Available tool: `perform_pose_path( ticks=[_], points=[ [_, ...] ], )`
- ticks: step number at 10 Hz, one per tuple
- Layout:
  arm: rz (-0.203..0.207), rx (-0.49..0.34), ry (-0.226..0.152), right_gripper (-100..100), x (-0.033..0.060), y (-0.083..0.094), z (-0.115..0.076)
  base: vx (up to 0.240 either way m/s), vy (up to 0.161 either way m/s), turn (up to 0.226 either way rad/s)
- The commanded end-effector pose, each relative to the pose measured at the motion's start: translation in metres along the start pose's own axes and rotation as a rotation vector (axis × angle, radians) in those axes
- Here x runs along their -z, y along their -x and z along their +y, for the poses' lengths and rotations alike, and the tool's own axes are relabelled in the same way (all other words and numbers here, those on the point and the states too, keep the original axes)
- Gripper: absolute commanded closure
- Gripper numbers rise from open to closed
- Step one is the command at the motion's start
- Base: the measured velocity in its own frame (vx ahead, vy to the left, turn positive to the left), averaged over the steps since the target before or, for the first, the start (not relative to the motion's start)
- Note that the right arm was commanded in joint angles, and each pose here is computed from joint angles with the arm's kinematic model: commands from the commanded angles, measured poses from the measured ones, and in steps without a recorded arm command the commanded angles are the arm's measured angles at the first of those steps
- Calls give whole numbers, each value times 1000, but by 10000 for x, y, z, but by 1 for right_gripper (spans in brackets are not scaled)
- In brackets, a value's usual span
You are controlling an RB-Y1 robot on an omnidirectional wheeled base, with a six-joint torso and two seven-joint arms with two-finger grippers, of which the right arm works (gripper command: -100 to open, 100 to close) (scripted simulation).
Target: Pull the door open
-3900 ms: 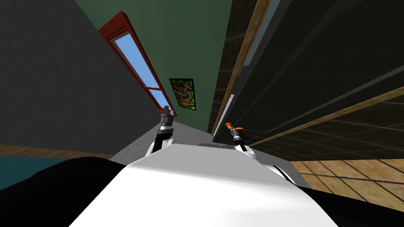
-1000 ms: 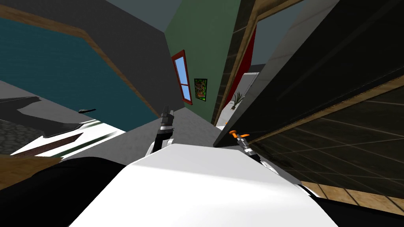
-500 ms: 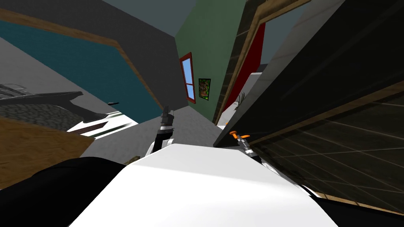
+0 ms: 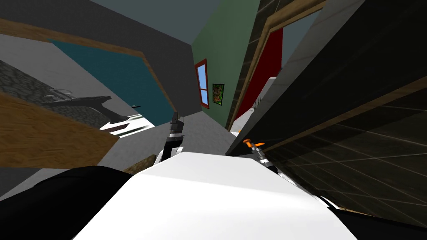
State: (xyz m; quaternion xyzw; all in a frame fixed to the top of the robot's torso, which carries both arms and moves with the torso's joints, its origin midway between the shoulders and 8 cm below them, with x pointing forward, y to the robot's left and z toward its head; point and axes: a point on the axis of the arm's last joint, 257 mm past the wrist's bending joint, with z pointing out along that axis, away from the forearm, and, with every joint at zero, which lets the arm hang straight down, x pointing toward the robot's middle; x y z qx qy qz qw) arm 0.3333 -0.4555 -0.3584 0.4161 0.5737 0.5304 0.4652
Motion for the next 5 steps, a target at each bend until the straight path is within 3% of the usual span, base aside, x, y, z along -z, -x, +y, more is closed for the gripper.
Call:
perform_pose_path(
  ticks=[1, 5],
  points=[
    [0, 1, 1, 100, -2, 6, 3, -138, -50, 133],
    [1, 4, 2, 100, -7, 22, 12, -180, -84, 151]
  ],
)
